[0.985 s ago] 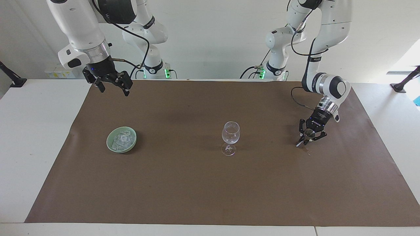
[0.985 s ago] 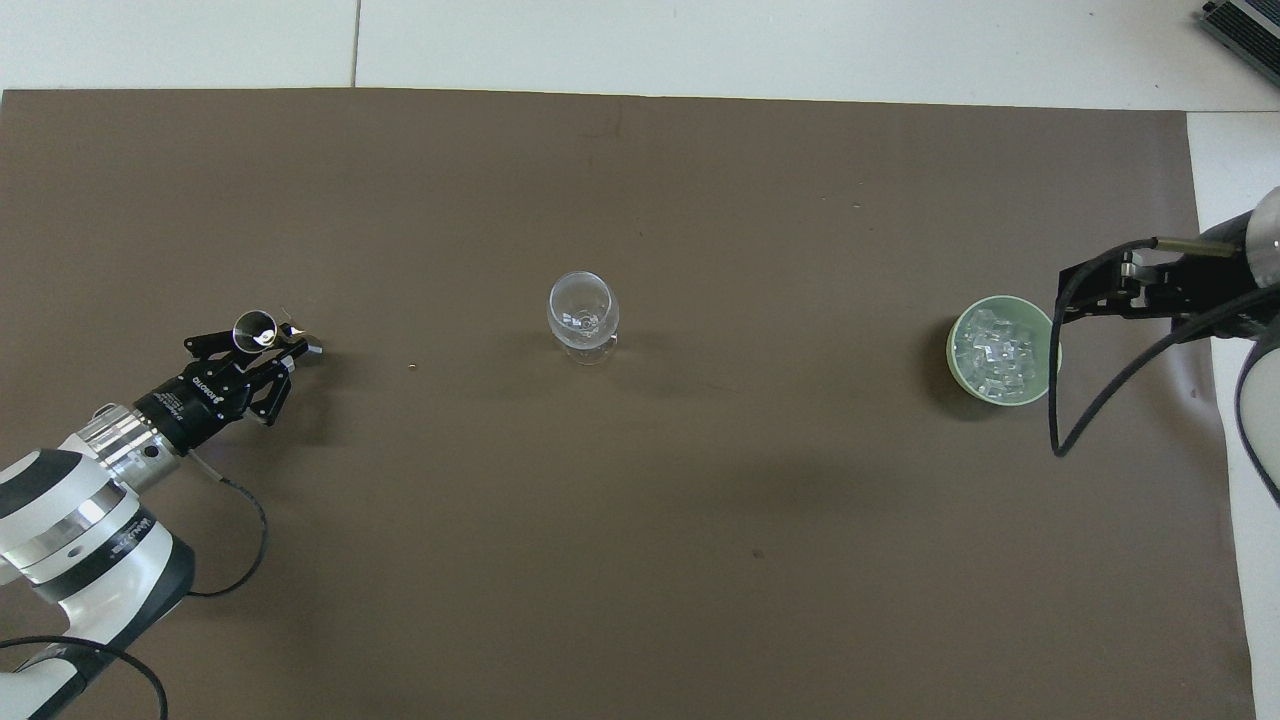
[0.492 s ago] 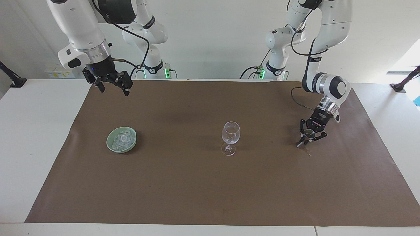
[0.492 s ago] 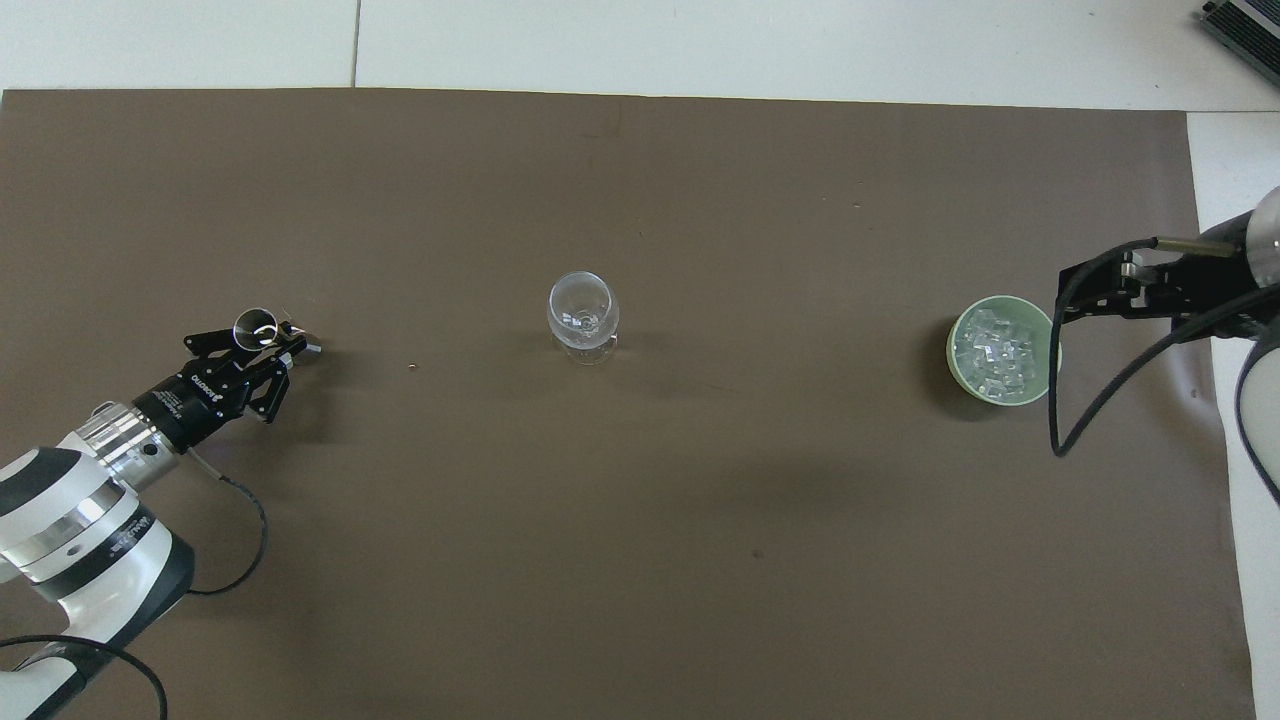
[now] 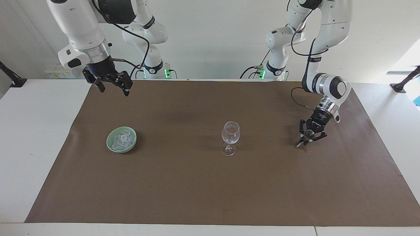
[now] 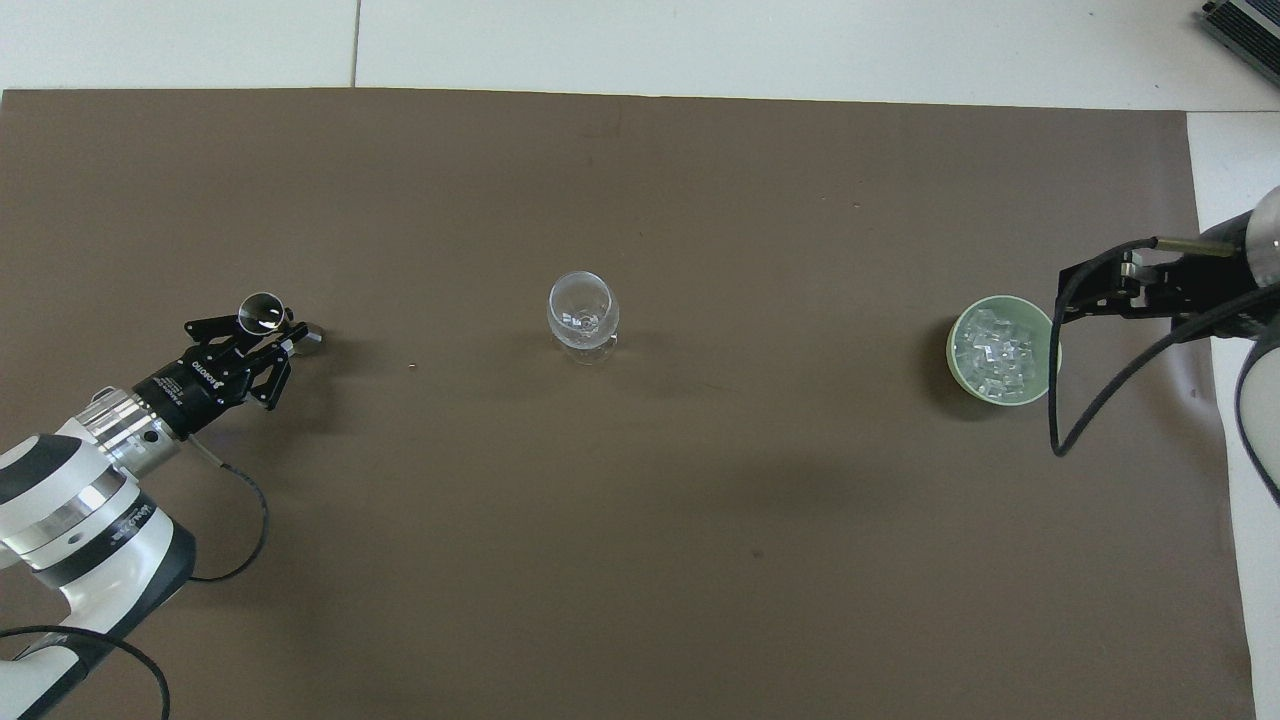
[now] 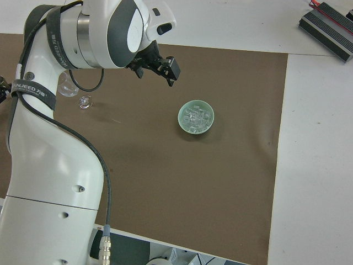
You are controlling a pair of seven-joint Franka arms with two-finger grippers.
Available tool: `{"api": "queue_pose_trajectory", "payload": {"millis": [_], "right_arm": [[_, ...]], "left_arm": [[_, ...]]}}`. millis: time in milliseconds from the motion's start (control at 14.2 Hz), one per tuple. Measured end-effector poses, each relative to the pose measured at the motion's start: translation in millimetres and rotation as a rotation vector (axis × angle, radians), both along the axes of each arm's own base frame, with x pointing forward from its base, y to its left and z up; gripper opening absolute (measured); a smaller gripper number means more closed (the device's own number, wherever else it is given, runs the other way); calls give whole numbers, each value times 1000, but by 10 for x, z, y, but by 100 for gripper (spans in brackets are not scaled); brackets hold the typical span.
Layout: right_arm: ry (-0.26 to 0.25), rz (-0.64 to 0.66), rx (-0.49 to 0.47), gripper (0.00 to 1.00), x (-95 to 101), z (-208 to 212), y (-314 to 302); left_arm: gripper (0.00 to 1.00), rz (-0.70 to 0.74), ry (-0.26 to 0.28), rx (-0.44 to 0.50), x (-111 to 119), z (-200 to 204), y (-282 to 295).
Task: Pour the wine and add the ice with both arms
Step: 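Carry the jigger with the left gripper to the clear glass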
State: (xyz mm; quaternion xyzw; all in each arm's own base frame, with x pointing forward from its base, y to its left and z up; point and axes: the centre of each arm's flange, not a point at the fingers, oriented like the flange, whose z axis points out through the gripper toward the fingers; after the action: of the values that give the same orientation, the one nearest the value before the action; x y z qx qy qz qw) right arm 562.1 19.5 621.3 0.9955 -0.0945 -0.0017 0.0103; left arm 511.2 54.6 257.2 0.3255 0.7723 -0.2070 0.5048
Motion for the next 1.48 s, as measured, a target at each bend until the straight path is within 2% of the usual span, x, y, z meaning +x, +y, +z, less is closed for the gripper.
{"api": "queue_pose_trajectory", "payload": {"millis": [281, 563, 1055, 1477], "right_arm": [[0, 0, 0, 100, 0, 0, 0], [0, 0, 0, 100, 0, 0, 0], [0, 0, 0, 100, 0, 0, 0], [0, 0, 0, 100, 0, 0, 0]], "left_arm": [[22, -38, -17, -23, 240, 226, -313], [22, -50, -21, 9, 381, 510, -672], [22, -61, -47, 21, 316, 1200, -1297], [22, -93, -84, 106, 225, 1558, -2099]]}}
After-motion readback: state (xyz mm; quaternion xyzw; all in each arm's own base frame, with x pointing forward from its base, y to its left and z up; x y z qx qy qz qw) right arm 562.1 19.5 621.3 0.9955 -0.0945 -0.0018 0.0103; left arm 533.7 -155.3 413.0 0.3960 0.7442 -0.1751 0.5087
